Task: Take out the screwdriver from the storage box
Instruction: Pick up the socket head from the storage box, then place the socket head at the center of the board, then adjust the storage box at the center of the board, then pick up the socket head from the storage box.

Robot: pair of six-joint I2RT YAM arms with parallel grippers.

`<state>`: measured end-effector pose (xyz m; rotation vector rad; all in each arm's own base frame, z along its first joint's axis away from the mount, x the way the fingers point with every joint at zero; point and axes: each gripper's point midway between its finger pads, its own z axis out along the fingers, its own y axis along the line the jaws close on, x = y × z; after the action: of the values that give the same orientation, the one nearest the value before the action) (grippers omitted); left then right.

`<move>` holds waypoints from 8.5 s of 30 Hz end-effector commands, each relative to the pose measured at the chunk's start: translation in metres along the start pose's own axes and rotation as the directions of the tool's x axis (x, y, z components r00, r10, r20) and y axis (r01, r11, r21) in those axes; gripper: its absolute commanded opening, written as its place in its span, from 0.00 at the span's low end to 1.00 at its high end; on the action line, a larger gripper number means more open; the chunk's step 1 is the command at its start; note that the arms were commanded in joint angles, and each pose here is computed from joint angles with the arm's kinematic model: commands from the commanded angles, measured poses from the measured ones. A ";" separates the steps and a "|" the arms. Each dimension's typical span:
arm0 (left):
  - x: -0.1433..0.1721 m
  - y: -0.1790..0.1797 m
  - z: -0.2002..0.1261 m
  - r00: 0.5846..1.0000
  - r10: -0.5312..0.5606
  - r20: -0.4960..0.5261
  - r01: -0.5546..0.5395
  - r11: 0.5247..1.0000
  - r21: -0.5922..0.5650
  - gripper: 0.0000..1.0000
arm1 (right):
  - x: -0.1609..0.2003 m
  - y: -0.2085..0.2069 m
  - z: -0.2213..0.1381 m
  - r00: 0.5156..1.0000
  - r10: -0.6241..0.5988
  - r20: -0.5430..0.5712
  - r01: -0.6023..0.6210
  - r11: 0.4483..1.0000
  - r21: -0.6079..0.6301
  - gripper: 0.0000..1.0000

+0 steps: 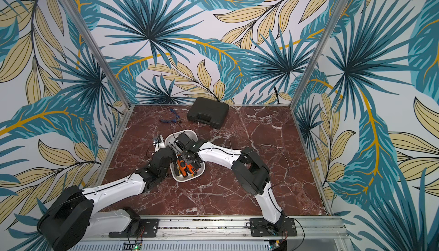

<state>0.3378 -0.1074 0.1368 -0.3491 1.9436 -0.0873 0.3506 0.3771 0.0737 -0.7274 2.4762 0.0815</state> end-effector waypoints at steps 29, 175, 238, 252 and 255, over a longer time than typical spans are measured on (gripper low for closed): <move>-0.026 -0.014 -0.010 0.994 -0.084 0.076 0.078 0.994 0.072 0.00 | -0.009 -0.071 -0.116 0.973 0.192 0.129 -0.177 0.977 -0.119 0.00; -0.026 -0.010 -0.010 0.994 -0.082 0.072 0.078 0.995 0.058 0.00 | 0.016 -0.006 -0.084 0.995 -0.096 -0.007 0.095 0.991 -0.091 0.34; -0.025 -0.009 -0.009 0.994 -0.084 0.066 0.080 0.995 0.057 0.00 | 0.111 0.042 -0.007 0.957 -0.151 -0.249 0.109 0.979 -0.173 0.35; -0.026 -0.009 -0.010 0.994 -0.082 0.068 0.078 0.995 0.057 0.00 | 0.068 0.024 -0.058 0.989 -0.100 -0.113 0.083 0.985 -0.149 0.10; -0.026 -0.009 -0.010 0.994 -0.082 0.067 0.078 0.995 0.057 0.00 | 0.059 0.018 -0.077 0.992 -0.091 -0.082 0.076 0.983 -0.165 0.10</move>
<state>0.3328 -0.1053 0.1413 -0.3512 1.9341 -0.1149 0.2614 0.3591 0.0787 -0.9415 2.5729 0.2142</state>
